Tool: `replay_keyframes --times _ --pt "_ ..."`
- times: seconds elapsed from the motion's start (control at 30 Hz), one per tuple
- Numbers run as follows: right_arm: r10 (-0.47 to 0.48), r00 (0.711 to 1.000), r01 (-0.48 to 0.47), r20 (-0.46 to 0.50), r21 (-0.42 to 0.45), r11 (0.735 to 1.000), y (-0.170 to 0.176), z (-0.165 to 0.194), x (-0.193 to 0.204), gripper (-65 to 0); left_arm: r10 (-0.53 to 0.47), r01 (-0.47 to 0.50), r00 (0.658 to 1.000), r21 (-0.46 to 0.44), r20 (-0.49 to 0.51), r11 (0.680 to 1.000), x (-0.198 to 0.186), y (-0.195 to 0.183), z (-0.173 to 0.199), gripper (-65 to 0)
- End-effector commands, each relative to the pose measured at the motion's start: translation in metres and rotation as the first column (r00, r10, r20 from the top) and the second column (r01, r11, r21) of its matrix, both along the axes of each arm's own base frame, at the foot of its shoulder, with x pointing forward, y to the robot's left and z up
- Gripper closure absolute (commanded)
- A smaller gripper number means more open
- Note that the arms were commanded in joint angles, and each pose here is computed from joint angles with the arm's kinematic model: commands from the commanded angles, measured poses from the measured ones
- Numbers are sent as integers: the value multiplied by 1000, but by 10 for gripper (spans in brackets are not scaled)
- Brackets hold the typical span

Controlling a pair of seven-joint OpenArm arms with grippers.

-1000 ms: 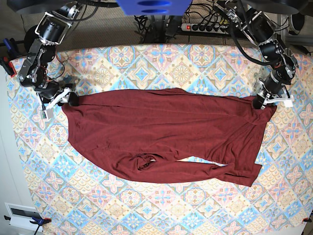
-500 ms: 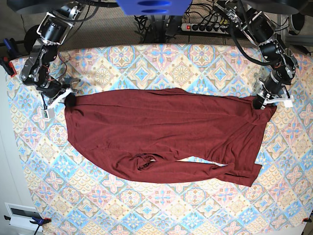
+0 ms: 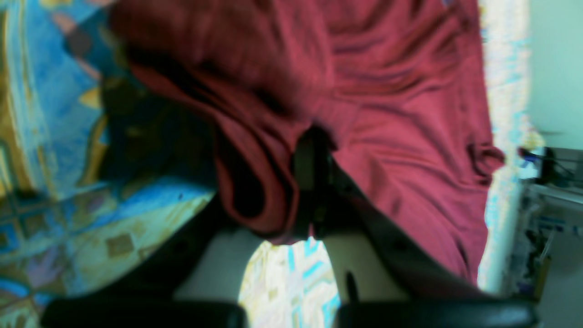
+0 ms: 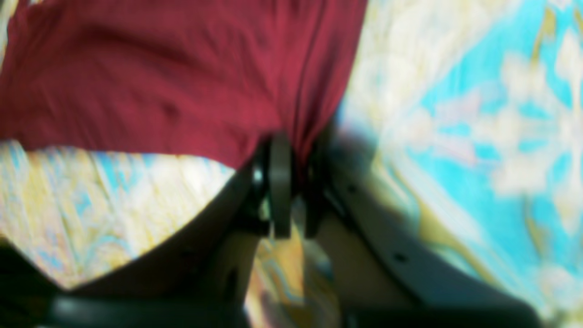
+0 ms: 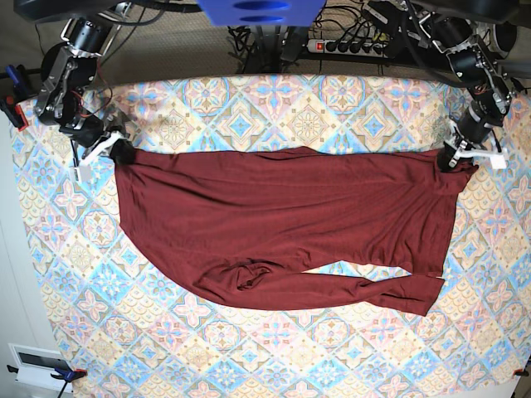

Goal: Layout the t-shirt on the table in an organized manner, then fold the t-shirt properly
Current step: 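Drag the shirt by its collar corners with both grippers to straighten it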

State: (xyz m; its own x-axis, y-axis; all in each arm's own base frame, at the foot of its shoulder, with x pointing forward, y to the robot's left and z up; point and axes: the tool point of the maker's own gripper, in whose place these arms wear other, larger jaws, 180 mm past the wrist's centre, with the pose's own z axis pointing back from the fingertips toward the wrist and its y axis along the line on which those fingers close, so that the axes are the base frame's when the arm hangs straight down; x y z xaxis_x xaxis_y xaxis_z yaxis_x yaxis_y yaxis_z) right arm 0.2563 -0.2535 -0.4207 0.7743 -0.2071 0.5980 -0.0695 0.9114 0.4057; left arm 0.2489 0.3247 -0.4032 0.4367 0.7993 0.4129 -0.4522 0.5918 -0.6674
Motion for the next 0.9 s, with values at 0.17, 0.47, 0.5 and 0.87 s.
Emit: replay_keyframes --times 0.17,0.47,0.5,0.87 --pt "9 999 -4 48 -93 996 -21 24 -16 0 6 -6 1000 25 -1 1000 -19 19 9 0" --pt "-12 999 21 51 -182 983 -49 43 -44 0 -69 66 998 134 13 989 -34 14 38 0" --pt "-11 998 20 54 -170 985 -47 43 -46 0 -75 72 997 142 14 987 -35 13 40 0" --pt "16 1000 -19 -25 -155 988 -47 36 -68 0 -80 87 996 180 -47 980 -71 13 40 0"
